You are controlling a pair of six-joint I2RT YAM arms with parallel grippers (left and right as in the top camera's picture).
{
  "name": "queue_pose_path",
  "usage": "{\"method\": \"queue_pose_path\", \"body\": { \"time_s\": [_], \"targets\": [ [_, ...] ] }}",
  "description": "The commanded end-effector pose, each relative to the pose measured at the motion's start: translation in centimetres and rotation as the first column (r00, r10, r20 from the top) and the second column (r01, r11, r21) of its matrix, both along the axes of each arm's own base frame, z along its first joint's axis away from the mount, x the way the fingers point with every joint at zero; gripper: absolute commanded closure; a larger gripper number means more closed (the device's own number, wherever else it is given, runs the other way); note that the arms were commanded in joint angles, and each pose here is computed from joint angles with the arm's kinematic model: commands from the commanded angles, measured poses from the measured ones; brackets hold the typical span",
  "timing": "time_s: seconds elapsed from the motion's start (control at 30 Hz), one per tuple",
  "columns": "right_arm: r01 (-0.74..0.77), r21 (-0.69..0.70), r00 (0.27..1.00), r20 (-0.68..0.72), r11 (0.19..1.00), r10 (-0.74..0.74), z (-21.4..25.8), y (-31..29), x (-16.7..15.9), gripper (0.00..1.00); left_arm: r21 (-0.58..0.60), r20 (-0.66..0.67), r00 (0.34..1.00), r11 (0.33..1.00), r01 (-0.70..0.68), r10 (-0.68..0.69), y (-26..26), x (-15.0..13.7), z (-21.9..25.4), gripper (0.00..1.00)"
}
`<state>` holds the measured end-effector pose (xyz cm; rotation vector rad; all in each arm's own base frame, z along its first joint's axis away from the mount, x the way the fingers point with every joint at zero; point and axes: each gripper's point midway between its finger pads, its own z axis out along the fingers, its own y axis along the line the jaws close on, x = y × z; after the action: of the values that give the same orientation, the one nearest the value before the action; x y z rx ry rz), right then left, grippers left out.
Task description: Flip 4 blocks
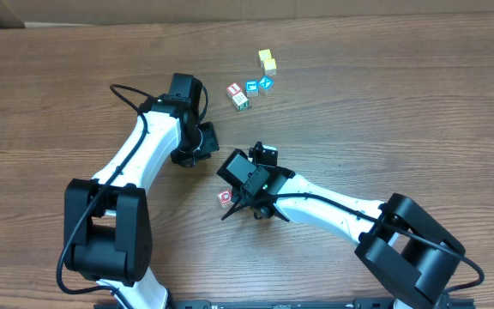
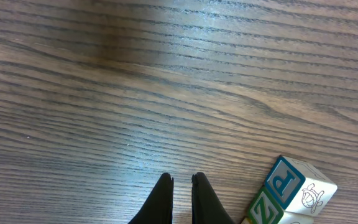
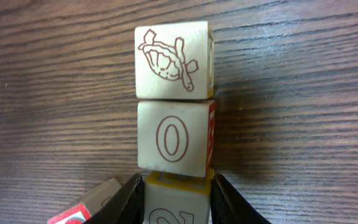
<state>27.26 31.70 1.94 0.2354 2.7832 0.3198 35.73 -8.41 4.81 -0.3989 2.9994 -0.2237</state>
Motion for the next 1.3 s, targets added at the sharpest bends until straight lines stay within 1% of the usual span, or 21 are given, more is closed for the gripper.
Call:
{"method": "queue_pose_path", "body": {
  "time_s": [0.0,0.3,0.43,0.8,0.83,0.97,1.07,1.27],
  "targets": [
    [0.006,-0.015,1.0,0.03,1.0,-0.005,0.0,0.1,0.6,0.68,0.012,0.016,1.0,1.0,0.013,-0.013,0.1,0.1,0.5,0.94],
    [-0.012,-0.036,0.998,0.059,0.999,0.014,0.2,-0.1,1.0,0.68,0.013,0.016,1.0,1.0,0.013,-0.013,0.1,0.1,0.5,0.94],
    [-0.062,-0.044,0.995,0.079,0.997,0.065,0.4,0.3,1.3,0.68,0.013,0.016,1.0,1.0,0.013,-0.013,0.1,0.1,0.5,0.94],
    [-0.076,-0.058,0.992,0.092,0.995,0.081,0.4,0.2,1.5,0.66,0.013,0.016,1.0,1.0,0.012,-0.013,0.1,0.1,0.5,0.94],
    [-0.076,-0.057,0.992,0.091,0.995,0.081,0.4,0.2,1.5,0.65,0.012,0.016,1.0,1.0,0.013,-0.013,0.1,0.1,0.5,0.94],
    [-0.078,-0.059,0.993,0.084,0.995,0.083,0.4,0.1,1.3,0.53,0.012,0.017,1.0,1.0,0.013,-0.013,0.1,0.1,0.5,0.94],
    [-0.086,-0.041,0.993,0.077,0.996,0.088,0.6,0.4,1.2,0.52,0.012,0.017,1.0,1.0,0.013,-0.013,0.1,0.1,0.5,0.94],
    [-0.079,0.062,0.991,0.11,0.995,0.072,5.3,1.0,2.1,0.49,0.01,0.025,1.0,1.0,0.014,-0.014,0.1,0.3,0.5,0.94]
  ]
}}
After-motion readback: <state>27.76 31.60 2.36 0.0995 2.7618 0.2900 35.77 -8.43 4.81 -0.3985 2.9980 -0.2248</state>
